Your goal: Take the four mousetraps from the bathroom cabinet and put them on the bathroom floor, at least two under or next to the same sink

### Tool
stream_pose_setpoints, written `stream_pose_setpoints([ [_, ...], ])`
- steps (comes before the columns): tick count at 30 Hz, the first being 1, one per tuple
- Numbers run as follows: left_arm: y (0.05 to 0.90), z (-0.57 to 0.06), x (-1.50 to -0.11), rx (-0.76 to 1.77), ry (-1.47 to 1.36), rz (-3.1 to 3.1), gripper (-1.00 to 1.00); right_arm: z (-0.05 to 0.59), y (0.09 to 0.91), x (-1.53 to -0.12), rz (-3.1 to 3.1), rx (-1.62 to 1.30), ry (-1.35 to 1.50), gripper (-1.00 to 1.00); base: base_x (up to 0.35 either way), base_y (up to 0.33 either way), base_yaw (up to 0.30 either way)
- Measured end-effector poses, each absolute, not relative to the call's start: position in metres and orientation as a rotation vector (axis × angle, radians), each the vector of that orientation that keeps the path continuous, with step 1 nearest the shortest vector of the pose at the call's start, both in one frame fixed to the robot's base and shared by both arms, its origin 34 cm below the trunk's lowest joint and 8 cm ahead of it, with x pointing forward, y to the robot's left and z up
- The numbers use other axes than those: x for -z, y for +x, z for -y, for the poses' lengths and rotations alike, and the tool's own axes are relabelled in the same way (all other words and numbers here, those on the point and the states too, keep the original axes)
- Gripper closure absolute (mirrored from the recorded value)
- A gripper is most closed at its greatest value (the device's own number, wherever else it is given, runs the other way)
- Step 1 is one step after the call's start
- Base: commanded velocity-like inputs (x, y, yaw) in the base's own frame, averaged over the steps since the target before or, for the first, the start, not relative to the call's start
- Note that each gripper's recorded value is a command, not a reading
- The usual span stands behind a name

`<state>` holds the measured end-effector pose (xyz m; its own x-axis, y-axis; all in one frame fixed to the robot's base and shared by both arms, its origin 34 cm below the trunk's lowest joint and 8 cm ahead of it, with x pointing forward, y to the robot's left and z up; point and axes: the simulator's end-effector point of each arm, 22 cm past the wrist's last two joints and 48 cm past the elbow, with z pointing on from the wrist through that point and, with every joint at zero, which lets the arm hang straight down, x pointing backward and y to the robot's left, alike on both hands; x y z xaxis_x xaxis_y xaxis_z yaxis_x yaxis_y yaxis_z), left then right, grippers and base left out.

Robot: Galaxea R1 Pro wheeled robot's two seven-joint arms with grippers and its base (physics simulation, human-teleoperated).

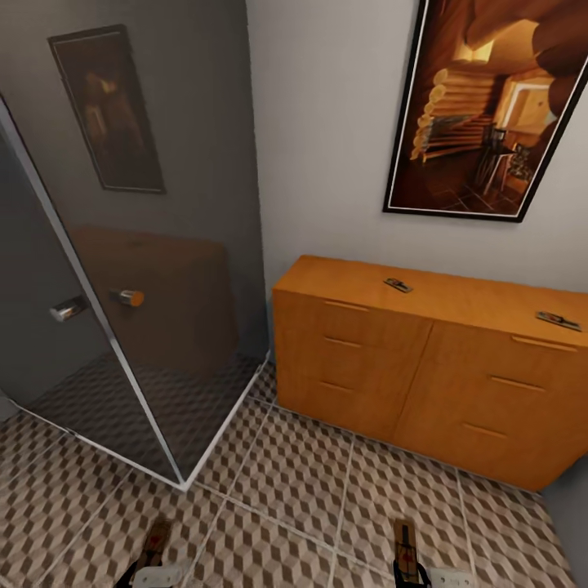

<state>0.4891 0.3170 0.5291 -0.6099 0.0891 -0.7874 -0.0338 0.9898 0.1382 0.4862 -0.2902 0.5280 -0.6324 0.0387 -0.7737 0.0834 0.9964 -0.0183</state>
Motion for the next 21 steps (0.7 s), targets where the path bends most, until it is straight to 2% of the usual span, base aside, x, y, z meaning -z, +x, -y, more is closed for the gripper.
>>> stream_pose_setpoints([
  [21, 0.4869, -0.3133, -0.5262, -0.167, 0.038, -2.228, 1.00, 0.2892, 0.4837, -0.5252, -2.264, 0.064, 0.085, 1.00, 0.000, 0.000, 0.284],
])
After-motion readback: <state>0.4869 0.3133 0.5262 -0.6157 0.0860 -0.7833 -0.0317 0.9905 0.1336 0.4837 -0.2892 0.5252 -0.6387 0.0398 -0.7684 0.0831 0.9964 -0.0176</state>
